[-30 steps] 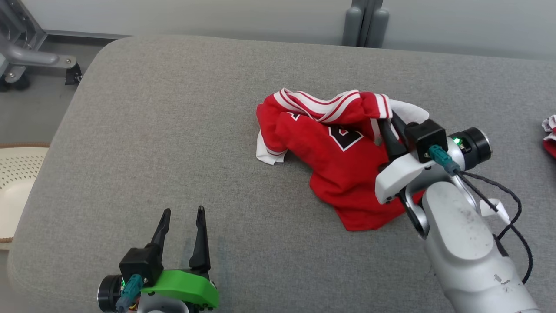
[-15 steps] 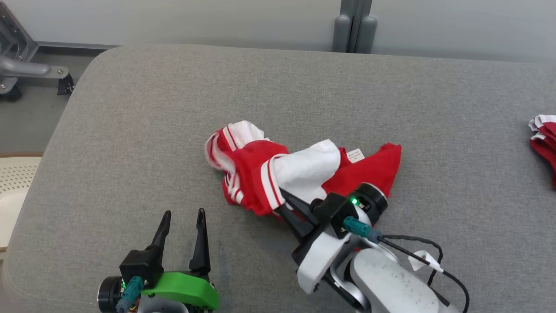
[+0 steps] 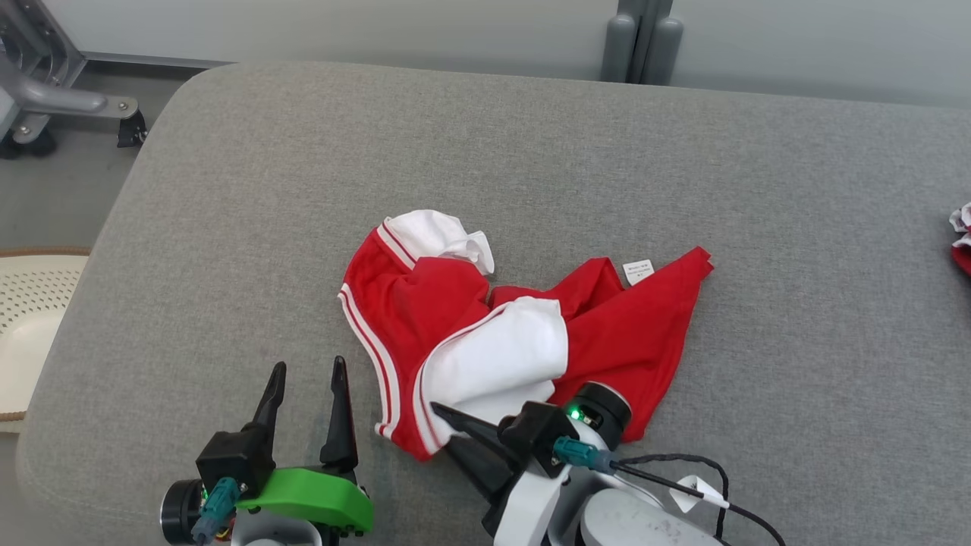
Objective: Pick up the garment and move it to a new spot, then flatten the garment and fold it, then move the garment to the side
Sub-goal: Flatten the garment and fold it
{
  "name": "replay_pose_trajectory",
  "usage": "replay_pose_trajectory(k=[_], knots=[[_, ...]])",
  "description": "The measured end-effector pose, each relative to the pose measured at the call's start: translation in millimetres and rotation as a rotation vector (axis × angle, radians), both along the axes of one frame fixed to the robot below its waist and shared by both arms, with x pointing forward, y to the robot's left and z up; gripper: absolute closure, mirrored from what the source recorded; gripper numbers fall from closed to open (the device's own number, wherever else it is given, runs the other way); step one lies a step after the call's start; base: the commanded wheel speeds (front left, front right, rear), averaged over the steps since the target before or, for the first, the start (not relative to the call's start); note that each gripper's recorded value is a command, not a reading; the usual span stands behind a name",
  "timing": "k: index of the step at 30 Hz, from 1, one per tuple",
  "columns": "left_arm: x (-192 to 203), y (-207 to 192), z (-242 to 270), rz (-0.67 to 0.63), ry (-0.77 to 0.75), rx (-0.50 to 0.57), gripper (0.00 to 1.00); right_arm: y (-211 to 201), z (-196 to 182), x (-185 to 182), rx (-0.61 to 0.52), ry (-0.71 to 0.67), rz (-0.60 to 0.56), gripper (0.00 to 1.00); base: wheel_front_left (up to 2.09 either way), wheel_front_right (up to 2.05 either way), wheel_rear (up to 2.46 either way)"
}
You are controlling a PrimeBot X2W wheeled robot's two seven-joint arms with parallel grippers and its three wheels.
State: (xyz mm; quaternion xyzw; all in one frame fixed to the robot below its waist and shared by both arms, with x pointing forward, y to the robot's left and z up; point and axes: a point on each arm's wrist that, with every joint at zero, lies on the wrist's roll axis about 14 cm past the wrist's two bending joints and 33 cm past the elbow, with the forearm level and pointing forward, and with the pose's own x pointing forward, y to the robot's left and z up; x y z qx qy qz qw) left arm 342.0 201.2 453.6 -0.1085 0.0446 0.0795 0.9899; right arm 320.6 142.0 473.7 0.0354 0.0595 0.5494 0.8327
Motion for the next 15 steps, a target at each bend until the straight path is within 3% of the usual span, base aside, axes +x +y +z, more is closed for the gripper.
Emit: replay_pose_trajectory(k=[8,15], knots=[[7,-6,8,-0.020,-0.029,0.000,0.00,-8,12,1,0.029,-0.026,-0.034,0.00,0.00,0.00,0.00],[13,-15,18,-0.054,-0.063,0.006,0.00,-60,31,47,0.061,-0.089,-0.275,0.00,0.00,0.00,0.00]])
